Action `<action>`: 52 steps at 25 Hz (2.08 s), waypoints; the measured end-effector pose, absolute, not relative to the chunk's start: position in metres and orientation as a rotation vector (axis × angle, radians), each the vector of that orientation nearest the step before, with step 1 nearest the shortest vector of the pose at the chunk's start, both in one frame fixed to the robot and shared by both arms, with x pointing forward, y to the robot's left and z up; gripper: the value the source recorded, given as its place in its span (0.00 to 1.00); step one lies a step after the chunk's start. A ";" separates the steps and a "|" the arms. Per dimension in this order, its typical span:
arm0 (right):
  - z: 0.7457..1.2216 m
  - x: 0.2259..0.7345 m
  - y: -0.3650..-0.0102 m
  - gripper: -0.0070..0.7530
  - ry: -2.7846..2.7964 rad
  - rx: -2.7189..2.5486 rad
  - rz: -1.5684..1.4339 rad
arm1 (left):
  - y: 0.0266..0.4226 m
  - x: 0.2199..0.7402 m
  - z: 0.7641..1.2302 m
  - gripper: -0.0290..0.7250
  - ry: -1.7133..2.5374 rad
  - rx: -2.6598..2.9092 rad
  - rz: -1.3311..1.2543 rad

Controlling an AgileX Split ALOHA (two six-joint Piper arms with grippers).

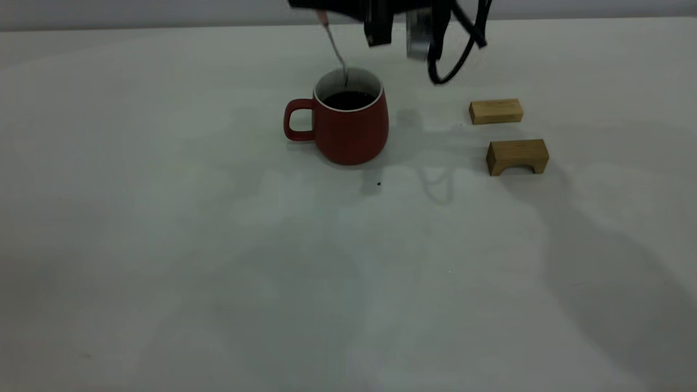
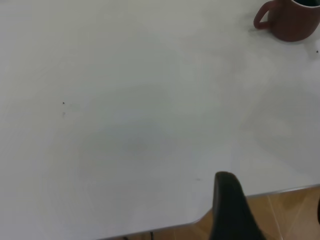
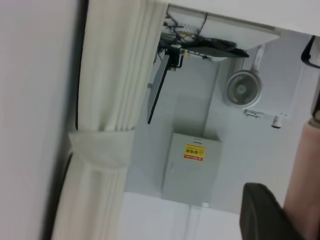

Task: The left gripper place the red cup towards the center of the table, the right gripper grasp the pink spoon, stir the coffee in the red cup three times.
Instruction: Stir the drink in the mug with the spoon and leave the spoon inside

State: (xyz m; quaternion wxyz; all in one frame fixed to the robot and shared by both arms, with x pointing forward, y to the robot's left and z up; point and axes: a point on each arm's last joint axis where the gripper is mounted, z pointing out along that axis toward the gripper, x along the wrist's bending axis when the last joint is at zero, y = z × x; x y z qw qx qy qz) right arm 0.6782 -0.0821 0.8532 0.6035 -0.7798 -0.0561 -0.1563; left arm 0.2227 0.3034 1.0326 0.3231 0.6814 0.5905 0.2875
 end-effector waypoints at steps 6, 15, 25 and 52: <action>0.815 0.680 -0.096 0.18 -0.040 -1.839 -0.298 | 0.303 0.223 1.033 0.68 1.550 1.788 0.754; 0.803 0.681 -0.082 0.18 -0.065 -1.803 -0.255 | 0.303 0.223 1.033 0.68 1.549 1.788 0.753; 0.799 0.707 -0.101 0.18 -0.063 -1.792 -0.357 | 0.303 0.223 1.033 0.68 1.549 1.788 0.753; 0.793 0.690 -0.112 0.18 0.016 -1.835 -0.303 | 0.303 0.223 1.033 0.68 1.549 1.788 0.753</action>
